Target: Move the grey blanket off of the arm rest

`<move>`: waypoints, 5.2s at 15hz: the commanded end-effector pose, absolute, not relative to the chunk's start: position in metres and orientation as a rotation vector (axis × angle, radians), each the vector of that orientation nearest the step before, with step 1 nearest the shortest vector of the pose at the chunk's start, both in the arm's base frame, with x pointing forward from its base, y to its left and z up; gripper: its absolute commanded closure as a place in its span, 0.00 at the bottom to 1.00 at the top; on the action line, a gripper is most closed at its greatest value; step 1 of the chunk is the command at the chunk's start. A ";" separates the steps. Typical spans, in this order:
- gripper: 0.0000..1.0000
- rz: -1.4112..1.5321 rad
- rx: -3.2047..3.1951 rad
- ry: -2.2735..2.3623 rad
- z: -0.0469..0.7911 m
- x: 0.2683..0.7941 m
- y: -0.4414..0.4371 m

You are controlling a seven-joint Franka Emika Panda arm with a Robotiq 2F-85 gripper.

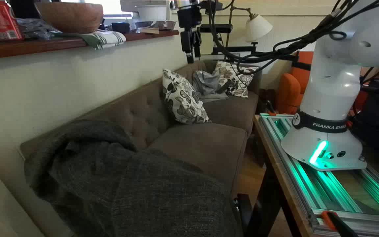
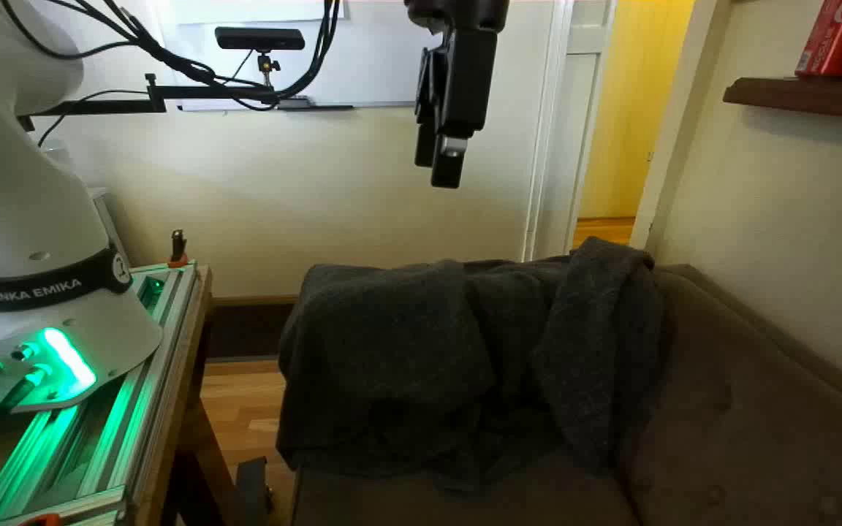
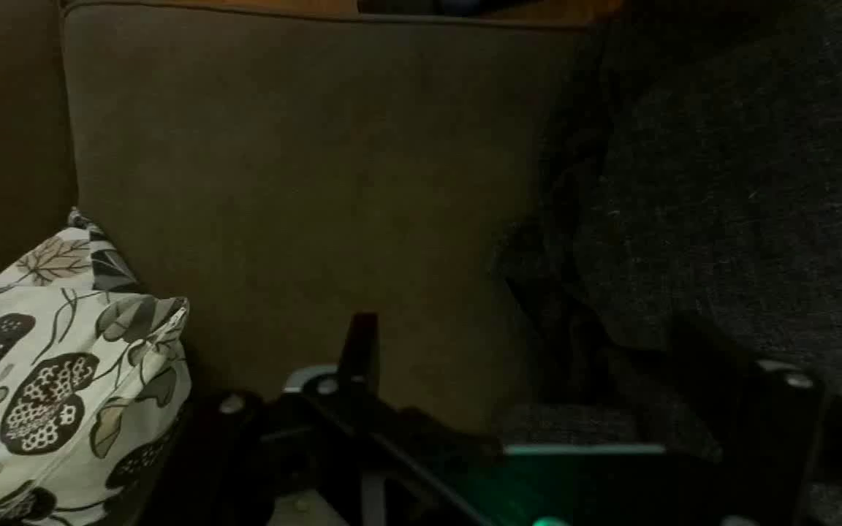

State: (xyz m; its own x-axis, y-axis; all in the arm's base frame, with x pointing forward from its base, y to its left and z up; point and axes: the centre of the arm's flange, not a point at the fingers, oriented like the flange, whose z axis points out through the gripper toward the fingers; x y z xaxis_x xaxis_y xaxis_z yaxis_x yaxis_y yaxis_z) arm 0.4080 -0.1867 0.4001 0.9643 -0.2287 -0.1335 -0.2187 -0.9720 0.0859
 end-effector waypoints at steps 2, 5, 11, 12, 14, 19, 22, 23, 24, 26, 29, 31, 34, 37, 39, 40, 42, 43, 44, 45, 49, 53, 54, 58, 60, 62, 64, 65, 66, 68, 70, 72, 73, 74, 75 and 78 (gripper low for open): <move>0.00 -0.218 3.040 -0.351 0.397 0.413 -0.183; 0.00 -0.233 3.094 -0.225 0.378 0.439 -0.137; 0.00 -0.123 3.147 0.246 0.318 0.504 -0.005; 0.00 -0.059 3.151 0.273 0.309 0.520 0.011; 0.00 0.041 3.170 0.345 0.295 0.549 0.034; 0.00 0.053 3.158 0.660 0.243 0.598 0.056; 0.00 -0.117 3.177 0.645 0.201 0.608 0.037; 0.00 -0.040 3.165 0.622 0.222 0.583 0.049; 0.00 -0.073 3.171 0.619 0.208 0.587 0.042; 0.00 -0.097 3.177 0.615 0.194 0.592 0.033; 0.00 -0.067 3.179 0.590 0.189 0.600 0.035; 0.00 0.022 3.188 0.570 0.177 0.607 0.037; 0.00 0.126 3.178 0.564 0.163 0.611 0.030; 0.14 0.209 3.135 0.567 0.145 0.616 0.024; 0.34 0.233 3.105 0.592 0.133 0.617 0.022; 0.41 0.237 3.093 0.603 0.126 0.617 0.021; 0.50 0.238 3.078 0.628 0.116 0.616 0.022; 0.47 0.234 3.073 0.638 0.111 0.615 0.022; 0.46 0.226 3.068 0.654 0.107 0.615 0.023; 0.63 0.227 3.061 0.661 0.105 0.615 0.024; 0.94 0.261 3.050 0.684 0.123 0.617 0.033; 1.00 0.325 3.091 0.501 0.179 0.621 0.031; 1.00 0.382 3.094 0.431 0.197 0.622 0.027; 1.00 0.690 3.024 0.251 0.297 0.625 0.014; 1.00 0.826 2.943 0.210 0.349 0.627 0.005; 1.00 0.951 2.853 0.164 0.402 0.623 -0.007; 1.00 1.062 2.778 0.081 0.451 0.612 -0.023; 1.00 1.112 2.734 0.044 0.475 0.605 -0.029; 1.00 1.184 2.701 0.014 0.488 0.601 -0.026; 1.00 1.238 2.635 -0.028 0.493 0.594 -0.019; 1.00 1.222 2.521 -0.109 0.497 0.590 -0.040; 1.00 1.219 2.447 -0.181 0.504 0.588 -0.068; 1.00 1.205 2.408 -0.216 0.503 0.589 -0.072; 0.98 1.193 2.510 -0.141 0.510 0.608 -0.101; 0.98 1.189 2.482 -0.172 0.513 0.607 -0.109; 1.00 1.192 2.464 -0.190 0.518 0.608 -0.110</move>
